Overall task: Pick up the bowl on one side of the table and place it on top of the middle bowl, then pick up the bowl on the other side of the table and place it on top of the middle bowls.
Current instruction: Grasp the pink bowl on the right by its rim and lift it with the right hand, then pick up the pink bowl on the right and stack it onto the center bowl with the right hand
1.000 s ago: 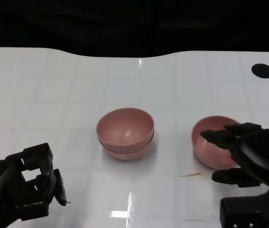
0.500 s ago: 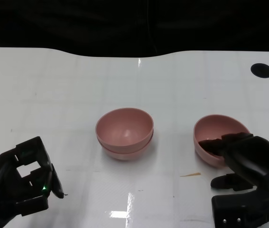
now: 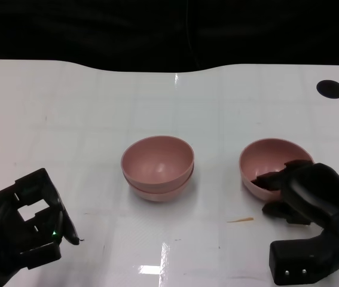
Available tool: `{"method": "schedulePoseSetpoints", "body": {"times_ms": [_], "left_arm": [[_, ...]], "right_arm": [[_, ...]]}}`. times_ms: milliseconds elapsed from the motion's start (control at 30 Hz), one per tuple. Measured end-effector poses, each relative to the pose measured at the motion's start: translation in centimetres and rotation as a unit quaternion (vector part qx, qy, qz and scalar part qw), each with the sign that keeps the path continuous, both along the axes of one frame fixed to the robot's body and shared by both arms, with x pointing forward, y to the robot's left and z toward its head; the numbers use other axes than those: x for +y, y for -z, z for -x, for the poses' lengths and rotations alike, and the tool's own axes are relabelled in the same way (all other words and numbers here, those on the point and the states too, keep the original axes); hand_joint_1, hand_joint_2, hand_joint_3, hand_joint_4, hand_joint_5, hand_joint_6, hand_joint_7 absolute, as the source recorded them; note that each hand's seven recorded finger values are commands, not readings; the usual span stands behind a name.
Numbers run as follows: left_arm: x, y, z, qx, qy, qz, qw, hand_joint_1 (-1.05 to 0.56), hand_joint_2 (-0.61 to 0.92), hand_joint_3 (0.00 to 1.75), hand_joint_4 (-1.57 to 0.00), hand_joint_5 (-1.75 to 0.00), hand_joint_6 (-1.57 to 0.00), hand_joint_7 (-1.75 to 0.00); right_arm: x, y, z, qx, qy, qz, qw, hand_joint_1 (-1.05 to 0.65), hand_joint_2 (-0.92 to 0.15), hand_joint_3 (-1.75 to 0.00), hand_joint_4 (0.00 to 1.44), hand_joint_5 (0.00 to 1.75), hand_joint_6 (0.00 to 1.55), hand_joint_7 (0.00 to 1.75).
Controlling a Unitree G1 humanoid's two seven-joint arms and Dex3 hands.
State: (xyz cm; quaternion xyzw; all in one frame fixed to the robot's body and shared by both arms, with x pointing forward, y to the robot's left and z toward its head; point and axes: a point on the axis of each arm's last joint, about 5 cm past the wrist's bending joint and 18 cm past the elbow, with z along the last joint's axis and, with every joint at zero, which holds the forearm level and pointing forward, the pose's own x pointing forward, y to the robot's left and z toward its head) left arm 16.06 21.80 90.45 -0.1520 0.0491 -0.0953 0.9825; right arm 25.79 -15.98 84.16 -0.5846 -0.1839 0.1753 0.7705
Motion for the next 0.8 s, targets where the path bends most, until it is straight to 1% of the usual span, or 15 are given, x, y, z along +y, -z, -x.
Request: {"method": "schedulePoseSetpoints", "body": {"times_ms": [33, 100, 233, 400, 533, 600, 700, 800], "left_arm": [[0.0, 0.0, 0.0, 0.0, 0.0, 0.0, 1.0, 0.32, 0.87, 1.39, -0.92, -1.75, -0.74, -1.75], [0.0, 0.0, 0.0, 0.0, 0.0, 0.0, 1.0, 0.32, 0.87, 1.39, -0.92, -1.75, -0.74, -1.75], [-0.1, 0.0, 0.0, 0.0, 0.0, 0.002, 1.0, 0.32, 0.87, 1.39, -0.92, -1.75, -0.74, -1.75], [-0.1, 0.0, 0.0, 0.001, -0.002, -0.002, 1.0, 0.31, 0.85, 1.39, -0.91, -1.75, -0.73, -1.75], [-0.1, 0.1, 0.0, 0.002, -0.003, -0.006, 1.0, 0.31, 0.85, 1.4, -0.91, -1.75, -0.74, -1.75], [-0.1, 0.1, 0.0, 0.002, -0.003, -0.006, 1.0, 0.31, 0.84, 1.41, -0.91, -1.75, -0.74, -1.75], [-0.1, 0.0, 0.0, 0.002, -0.004, -0.007, 1.0, 0.31, 0.84, 1.41, -0.91, -1.75, -0.74, -1.75], [-0.1, 0.0, 0.0, 0.003, -0.006, -0.009, 1.0, 0.32, 0.84, 1.41, -0.91, -1.75, -0.73, -1.75]], "right_arm": [[0.0, 0.0, -0.1, -0.007, -0.006, -0.006, 1.0, -0.2, -0.92, -0.34, 0.76, 1.72, 0.62, 1.67], [0.1, 0.0, 0.0, -0.014, -0.016, -0.014, 1.0, -0.19, -0.92, -0.34, 0.77, 1.74, 0.6, 1.73], [0.2, -0.2, 0.0, -0.016, -0.039, -0.027, 0.999, -0.18, -0.92, -0.37, 0.8, 1.75, 0.58, 1.75], [0.1, -1.2, -0.4, -0.022, -0.062, -0.034, 0.997, -0.19, -0.91, -0.38, 0.78, 1.75, 0.55, 1.75], [0.0, -2.8, -1.2, -0.044, -0.076, -0.036, 0.996, -0.2, -0.91, -0.35, 0.78, 1.75, 0.54, 1.75], [0.1, -3.7, -1.7, -0.052, -0.08, -0.041, 0.995, -0.18, -0.92, -0.36, 0.79, 1.75, 0.56, 1.75], [0.3, -5.7, -2.8, -0.08, -0.093, -0.038, 0.992, -0.23, -0.92, -0.36, 0.81, 1.75, 0.56, 1.75], [0.6, -8.0, -4.3, -0.108, -0.093, -0.028, 0.989, -0.26, -0.91, -0.36, 0.81, 1.75, 0.55, 1.75]]}}
